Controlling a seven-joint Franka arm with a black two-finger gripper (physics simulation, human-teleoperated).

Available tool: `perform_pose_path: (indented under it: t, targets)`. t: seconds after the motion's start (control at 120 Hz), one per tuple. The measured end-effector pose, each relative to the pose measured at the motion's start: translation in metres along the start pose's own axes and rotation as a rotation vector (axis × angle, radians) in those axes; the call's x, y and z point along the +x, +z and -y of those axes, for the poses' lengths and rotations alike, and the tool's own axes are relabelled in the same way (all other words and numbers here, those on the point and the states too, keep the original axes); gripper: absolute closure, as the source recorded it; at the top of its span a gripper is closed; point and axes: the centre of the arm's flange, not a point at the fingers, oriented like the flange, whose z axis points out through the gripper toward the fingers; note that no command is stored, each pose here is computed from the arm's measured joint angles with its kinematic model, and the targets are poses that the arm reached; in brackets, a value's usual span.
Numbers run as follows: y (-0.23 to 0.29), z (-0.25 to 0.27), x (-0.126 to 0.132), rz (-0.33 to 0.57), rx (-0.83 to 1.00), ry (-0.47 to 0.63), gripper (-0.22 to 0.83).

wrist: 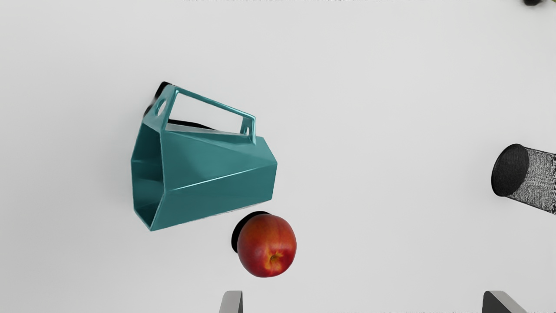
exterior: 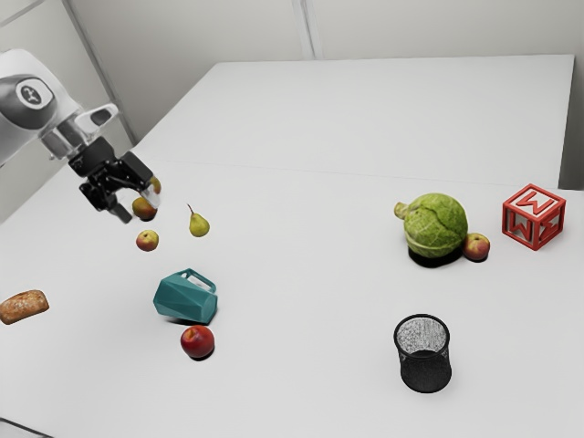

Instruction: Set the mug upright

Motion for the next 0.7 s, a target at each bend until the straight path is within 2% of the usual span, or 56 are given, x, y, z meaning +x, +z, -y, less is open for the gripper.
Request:
perform_pose_path:
  t: [0.117,0.383,0.558,0.7]
  targets:
    - [0.019,0.043,-0.008,0.015,-0.081,-0.022,0.00]
    - [0.086,0.120,-0.004,0.035,-0.219,-0.045,0.00]
    - [0.131,0.122,0.013,0.050,-0.270,0.013,0.00]
    - [0.148,0.131,0.012,0.033,-0.314,0.037,0.00]
